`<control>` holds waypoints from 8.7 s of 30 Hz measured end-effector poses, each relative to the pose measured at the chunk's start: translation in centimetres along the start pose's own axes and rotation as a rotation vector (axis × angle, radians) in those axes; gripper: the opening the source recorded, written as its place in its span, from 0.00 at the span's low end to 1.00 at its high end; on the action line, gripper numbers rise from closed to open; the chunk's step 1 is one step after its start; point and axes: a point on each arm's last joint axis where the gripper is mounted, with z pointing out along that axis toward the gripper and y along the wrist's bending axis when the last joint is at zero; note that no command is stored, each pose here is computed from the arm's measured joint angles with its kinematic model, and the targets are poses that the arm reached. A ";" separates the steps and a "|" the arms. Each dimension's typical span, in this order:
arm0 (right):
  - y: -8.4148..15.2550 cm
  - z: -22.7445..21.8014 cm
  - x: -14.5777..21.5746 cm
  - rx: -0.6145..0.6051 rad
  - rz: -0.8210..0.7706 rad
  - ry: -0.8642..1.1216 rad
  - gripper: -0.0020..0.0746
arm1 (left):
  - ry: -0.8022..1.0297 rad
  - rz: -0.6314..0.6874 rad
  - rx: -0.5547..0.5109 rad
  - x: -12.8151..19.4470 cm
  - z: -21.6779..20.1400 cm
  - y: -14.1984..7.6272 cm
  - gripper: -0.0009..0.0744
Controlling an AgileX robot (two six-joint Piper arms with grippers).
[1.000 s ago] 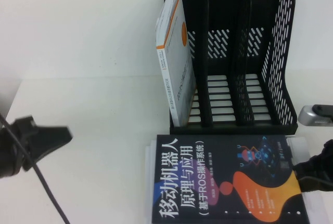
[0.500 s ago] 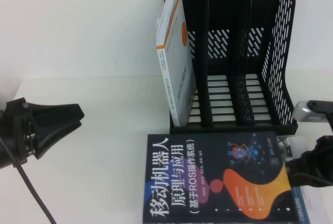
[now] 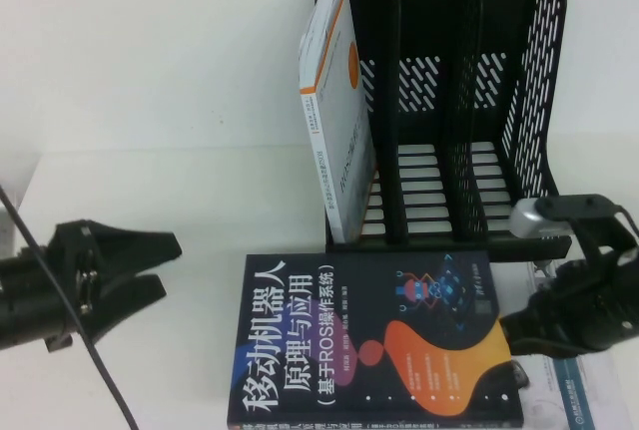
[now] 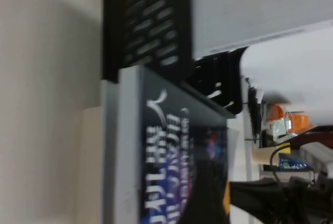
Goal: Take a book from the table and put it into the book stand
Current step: Push book with right arm, then pick up the book with your left arm, then place the book on the book shelf
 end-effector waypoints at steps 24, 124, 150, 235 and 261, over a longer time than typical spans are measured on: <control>0.1 1.9 -2.8 -0.043 0.005 0.070 0.02 | 0.127 -0.234 0.010 -0.4 4.2 6.7 0.83; 0.5 1.5 -2.0 -0.068 -0.073 0.151 0.02 | 0.179 0.272 0.195 0.0 1.7 -12.1 0.16; 1.4 -14.5 1.9 0.376 -0.090 -0.136 0.02 | -0.151 0.646 0.259 -3.0 -4.9 -28.8 0.16; -0.5 -23.9 17.1 0.659 0.220 -0.488 0.02 | -0.023 0.589 -0.254 -7.2 17.5 -21.5 0.16; -0.3 -23.7 16.9 0.623 0.249 -0.528 0.02 | -0.102 0.652 -0.293 -6.4 13.9 -24.4 0.16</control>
